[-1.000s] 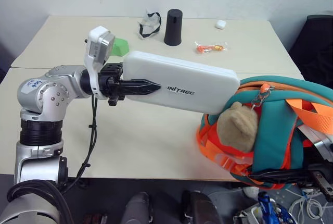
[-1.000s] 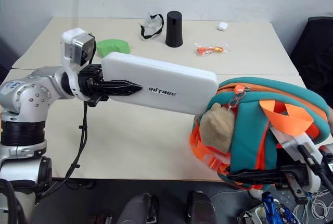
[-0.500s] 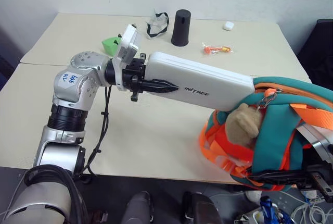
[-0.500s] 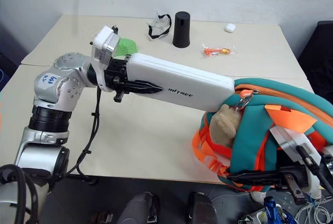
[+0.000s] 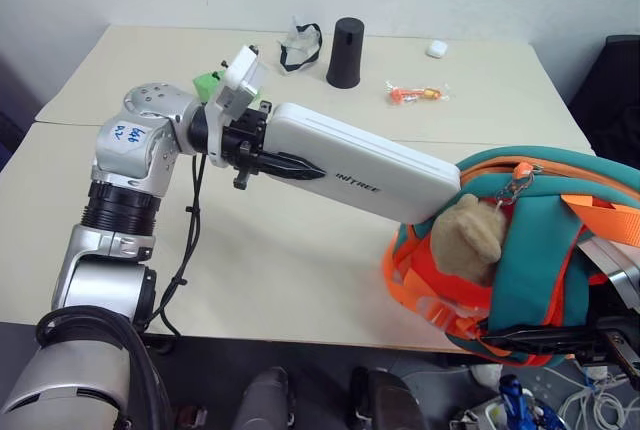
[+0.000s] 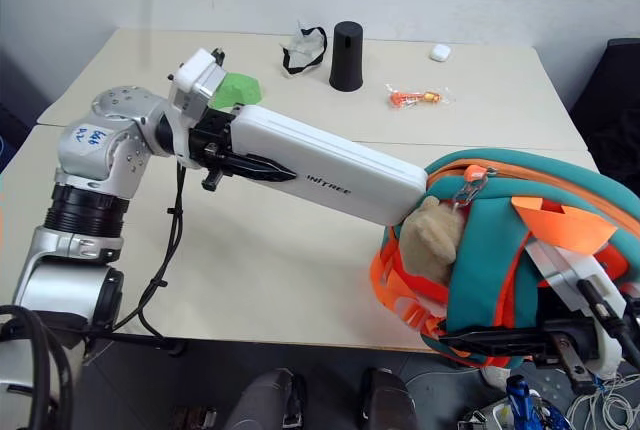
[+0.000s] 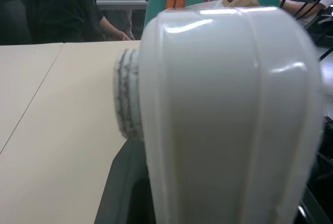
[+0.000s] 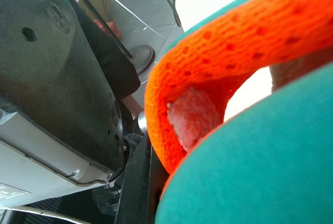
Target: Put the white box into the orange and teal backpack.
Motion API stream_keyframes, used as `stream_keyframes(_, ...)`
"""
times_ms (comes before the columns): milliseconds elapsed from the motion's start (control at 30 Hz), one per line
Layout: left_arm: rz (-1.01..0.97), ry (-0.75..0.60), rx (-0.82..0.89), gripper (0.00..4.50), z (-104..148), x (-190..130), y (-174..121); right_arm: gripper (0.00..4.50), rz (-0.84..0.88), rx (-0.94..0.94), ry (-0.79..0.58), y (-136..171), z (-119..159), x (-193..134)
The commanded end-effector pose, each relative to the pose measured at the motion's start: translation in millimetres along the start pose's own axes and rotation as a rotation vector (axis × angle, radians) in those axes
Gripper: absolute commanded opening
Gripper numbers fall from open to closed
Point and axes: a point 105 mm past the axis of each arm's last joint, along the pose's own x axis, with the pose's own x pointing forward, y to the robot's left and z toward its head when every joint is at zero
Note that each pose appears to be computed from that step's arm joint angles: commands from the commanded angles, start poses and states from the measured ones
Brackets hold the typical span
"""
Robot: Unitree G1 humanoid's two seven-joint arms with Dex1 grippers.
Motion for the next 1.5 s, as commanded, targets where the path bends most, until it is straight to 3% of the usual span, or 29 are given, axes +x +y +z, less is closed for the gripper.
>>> stream_keyframes(33,0.029,-0.042,0.11,1.33,34.1,-9.6,5.0,0.04,0.009,-0.039,-0.012,5.7,6.7,-0.5)
stream_keyframes(233,0.032,-0.05,0.127,1.33,43.5,-15.5,6.8,0.04,0.008,-0.054,-0.012,7.9,12.5,-6.4)
stream_keyframes(500,-0.043,-0.046,0.105,1.33,21.6,10.3,-3.8,0.04,0.008,-0.08,-0.037,11.9,21.0,-6.8)
stream_keyframes(633,-0.008,-0.035,0.141,1.33,14.1,19.6,2.5,0.04,0.014,-0.079,-0.042,14.0,21.1,-4.7)
stream_keyframes(900,0.061,-0.074,0.183,1.33,25.2,19.7,20.2,0.04,0.049,-0.066,-0.024,24.6,17.9,-1.9)
stream_keyframes(1167,-0.126,-0.064,0.13,1.33,10.6,57.5,-0.4,0.04,0.052,-0.114,-0.041,19.7,25.5,3.0)
stream_keyframes(1333,-0.093,-0.012,0.187,1.33,-5.0,93.4,6.5,0.04,0.071,-0.134,-0.042,18.2,27.4,7.1)
stream_keyframes(1500,-0.101,-0.044,0.173,1.33,-5.3,131.5,7.1,0.04,0.081,-0.149,-0.044,16.6,27.8,10.7)
